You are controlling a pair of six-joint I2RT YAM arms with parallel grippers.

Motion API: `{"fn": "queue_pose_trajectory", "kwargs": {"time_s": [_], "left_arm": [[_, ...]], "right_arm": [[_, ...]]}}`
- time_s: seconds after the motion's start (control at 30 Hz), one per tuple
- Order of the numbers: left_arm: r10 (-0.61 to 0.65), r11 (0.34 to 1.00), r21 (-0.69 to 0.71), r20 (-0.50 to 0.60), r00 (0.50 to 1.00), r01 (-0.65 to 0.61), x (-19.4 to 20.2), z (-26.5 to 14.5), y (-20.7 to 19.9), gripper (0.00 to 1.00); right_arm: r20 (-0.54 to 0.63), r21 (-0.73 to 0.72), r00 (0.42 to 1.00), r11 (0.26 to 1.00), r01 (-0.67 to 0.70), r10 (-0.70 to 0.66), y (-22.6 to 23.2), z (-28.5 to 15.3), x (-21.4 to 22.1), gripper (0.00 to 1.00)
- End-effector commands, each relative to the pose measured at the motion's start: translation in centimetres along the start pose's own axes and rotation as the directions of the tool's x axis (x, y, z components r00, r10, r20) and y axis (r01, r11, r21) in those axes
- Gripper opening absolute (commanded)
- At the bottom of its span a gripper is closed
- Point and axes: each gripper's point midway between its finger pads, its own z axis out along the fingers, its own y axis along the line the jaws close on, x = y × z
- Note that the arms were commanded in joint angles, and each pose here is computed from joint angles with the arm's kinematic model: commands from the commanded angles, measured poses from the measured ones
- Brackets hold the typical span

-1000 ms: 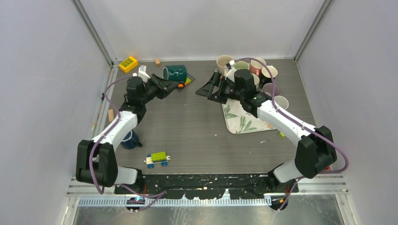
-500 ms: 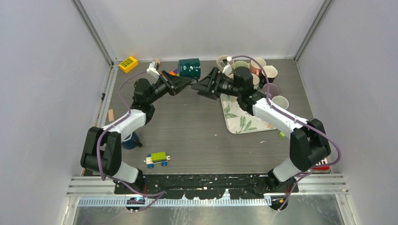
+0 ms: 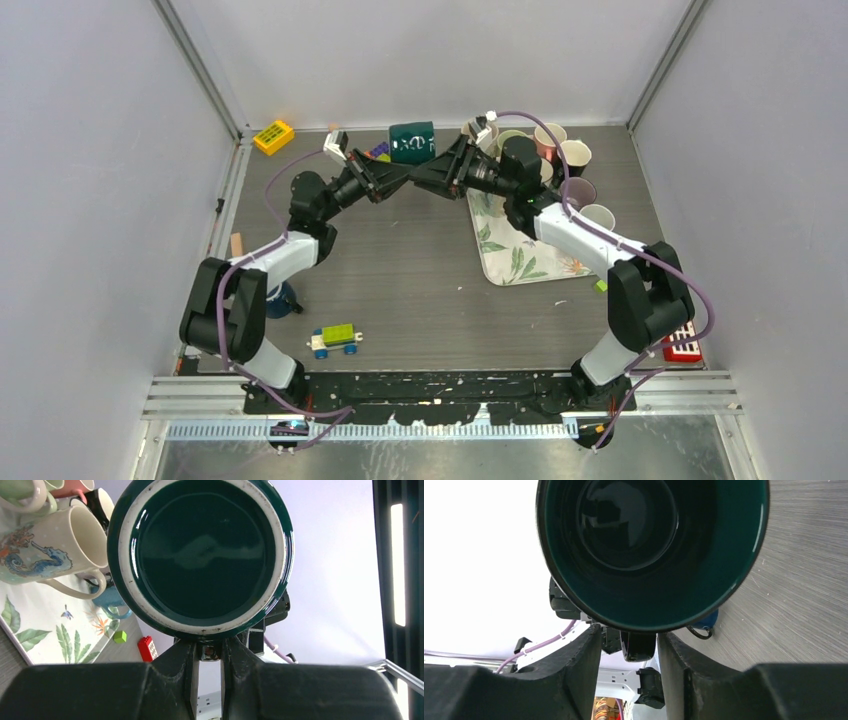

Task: Turn the mug right side up
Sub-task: Turn over the cup at the center of the board.

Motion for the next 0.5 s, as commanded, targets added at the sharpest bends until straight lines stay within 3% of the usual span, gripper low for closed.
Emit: {"fn": "queue_pose_trajectory", "kwargs": {"time_s": [0.0, 0.3, 0.47], "left_arm": [[0.105, 0.979, 0.174, -0.011, 0.994, -0.101, 0.49, 0.01, -4.59, 0.00], [0.095, 0.977, 0.193, -0.033, 0.995, -0.087, 1.10, 0.19, -4.50, 0.00], [0.095, 0.977, 0.193, -0.042, 0.995, -0.085, 1.43, 0.17, -4.32, 0.00]], "right_arm": [[-0.001, -0.112, 0.999, 0.993, 0.042, -0.043, 3.59, 0.03, -0.67, 0.47], [-0.005, -0.116, 0.999, 0.992, 0.039, -0.040, 3.53, 0.06, -0.60, 0.32], [-0.004, -0.112, 0.999, 0.993, 0.037, -0.038, 3.35, 0.13, -0.65, 0.17]]}}
